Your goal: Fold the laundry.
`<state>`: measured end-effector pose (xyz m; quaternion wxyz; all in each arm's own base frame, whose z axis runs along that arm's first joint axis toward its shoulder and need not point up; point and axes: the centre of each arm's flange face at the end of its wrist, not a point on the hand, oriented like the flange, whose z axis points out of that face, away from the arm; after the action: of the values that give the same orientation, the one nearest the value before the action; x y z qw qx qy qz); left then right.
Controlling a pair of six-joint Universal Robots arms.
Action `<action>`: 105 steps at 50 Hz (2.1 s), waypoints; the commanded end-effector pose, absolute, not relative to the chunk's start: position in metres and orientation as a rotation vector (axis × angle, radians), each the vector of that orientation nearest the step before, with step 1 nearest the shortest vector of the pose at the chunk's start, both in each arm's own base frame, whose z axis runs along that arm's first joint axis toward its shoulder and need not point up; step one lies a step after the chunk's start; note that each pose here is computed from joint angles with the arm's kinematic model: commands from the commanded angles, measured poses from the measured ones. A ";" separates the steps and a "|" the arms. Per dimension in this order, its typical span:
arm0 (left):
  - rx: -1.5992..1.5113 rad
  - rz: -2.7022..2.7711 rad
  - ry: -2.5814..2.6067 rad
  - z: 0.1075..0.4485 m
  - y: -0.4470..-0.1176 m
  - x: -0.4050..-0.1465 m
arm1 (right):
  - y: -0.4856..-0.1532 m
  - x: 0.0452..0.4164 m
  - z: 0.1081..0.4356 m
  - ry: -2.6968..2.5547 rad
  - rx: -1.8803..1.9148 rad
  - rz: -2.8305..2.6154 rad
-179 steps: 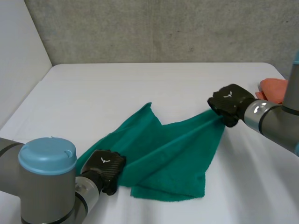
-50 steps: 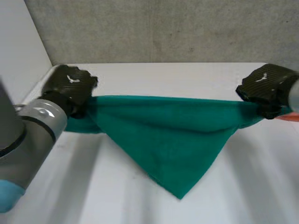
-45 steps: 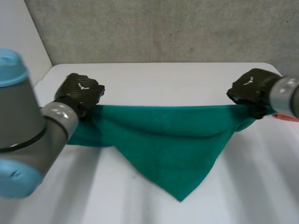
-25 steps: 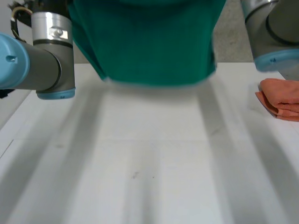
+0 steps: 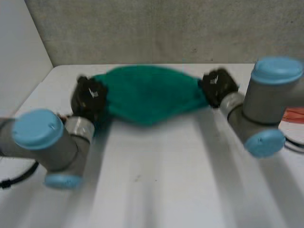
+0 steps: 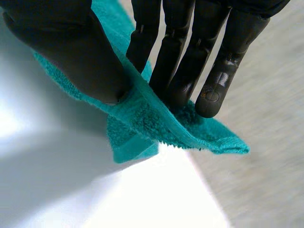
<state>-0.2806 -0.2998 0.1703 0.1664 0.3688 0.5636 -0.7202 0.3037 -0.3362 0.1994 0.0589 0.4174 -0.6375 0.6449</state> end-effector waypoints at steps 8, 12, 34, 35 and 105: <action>1.211 -1.848 1.796 0.143 -0.263 -0.268 | -0.294 0.285 0.153 -2.124 1.376 1.726; 1.188 -1.848 1.869 0.159 -0.251 -0.261 | -0.285 0.272 0.162 -2.136 1.359 1.722; 0.820 -1.805 2.481 0.170 -0.270 -0.195 | -0.291 0.216 0.158 -2.416 1.151 1.742; 0.821 -1.780 2.509 0.162 -0.271 -0.196 | -0.290 0.216 0.158 -2.420 1.152 1.739; 1.354 -1.471 1.812 0.146 -0.286 -0.230 | -0.278 0.212 0.176 -2.077 1.563 1.153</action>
<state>-0.2159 -0.2457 0.1675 0.2048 0.5056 0.6683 -0.5057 0.2013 -0.2484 0.1904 0.1030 0.5653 -0.7293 0.3713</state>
